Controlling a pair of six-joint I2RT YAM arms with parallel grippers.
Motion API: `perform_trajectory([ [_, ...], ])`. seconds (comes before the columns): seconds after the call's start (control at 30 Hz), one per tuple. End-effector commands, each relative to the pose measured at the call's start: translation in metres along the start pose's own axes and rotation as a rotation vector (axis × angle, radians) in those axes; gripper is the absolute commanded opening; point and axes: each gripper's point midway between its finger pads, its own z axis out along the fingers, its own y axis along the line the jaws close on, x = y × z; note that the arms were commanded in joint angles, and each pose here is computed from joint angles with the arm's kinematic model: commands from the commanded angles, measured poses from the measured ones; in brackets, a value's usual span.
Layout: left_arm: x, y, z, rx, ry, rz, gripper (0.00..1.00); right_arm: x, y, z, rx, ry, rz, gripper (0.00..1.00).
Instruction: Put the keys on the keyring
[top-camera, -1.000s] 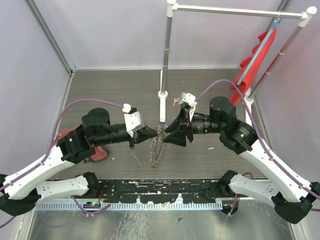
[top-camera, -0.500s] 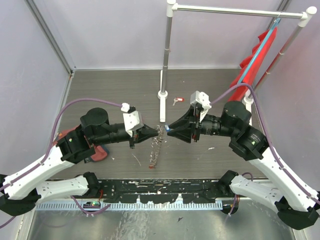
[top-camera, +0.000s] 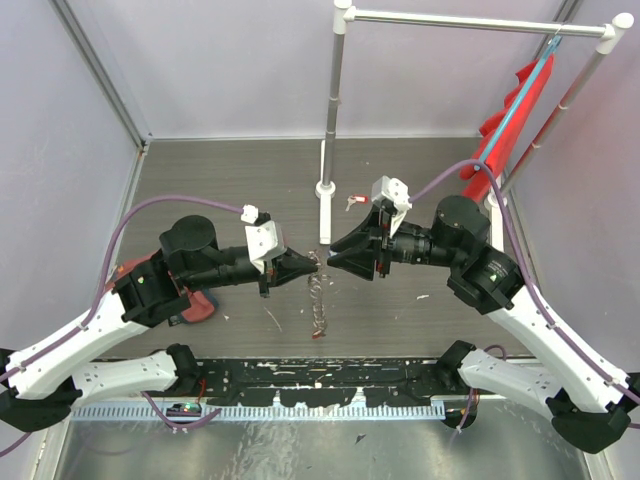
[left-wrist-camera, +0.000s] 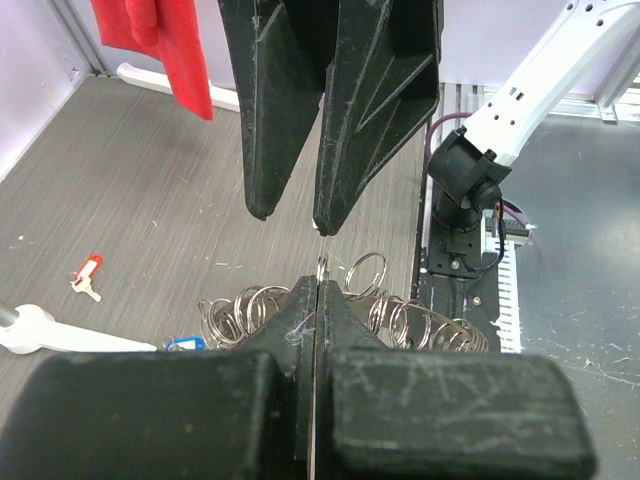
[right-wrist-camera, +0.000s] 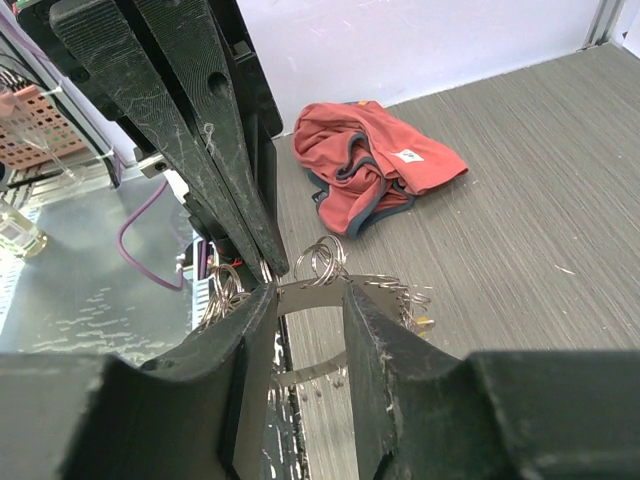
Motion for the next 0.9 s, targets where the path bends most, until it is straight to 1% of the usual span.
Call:
perform_trajectory([
  [0.0, -0.042, -0.003, -0.006, 0.013, -0.128, 0.037, 0.0, -0.014, 0.006, 0.0, -0.029, -0.049, -0.04, 0.37],
  [0.17, -0.043, -0.003, -0.007, 0.012, -0.131, 0.037, 0.0, -0.012, 0.013, 0.002, -0.077, -0.044, -0.047, 0.32],
  [0.37, -0.045, -0.003, -0.007, 0.009, -0.139, 0.038, 0.0, -0.008, 0.022, 0.004, -0.137, -0.04, -0.057, 0.32],
  [0.87, -0.049, -0.004, -0.008, 0.013, -0.151, 0.033, 0.0, -0.004, 0.028, 0.009, -0.179, -0.024, -0.055, 0.29],
])
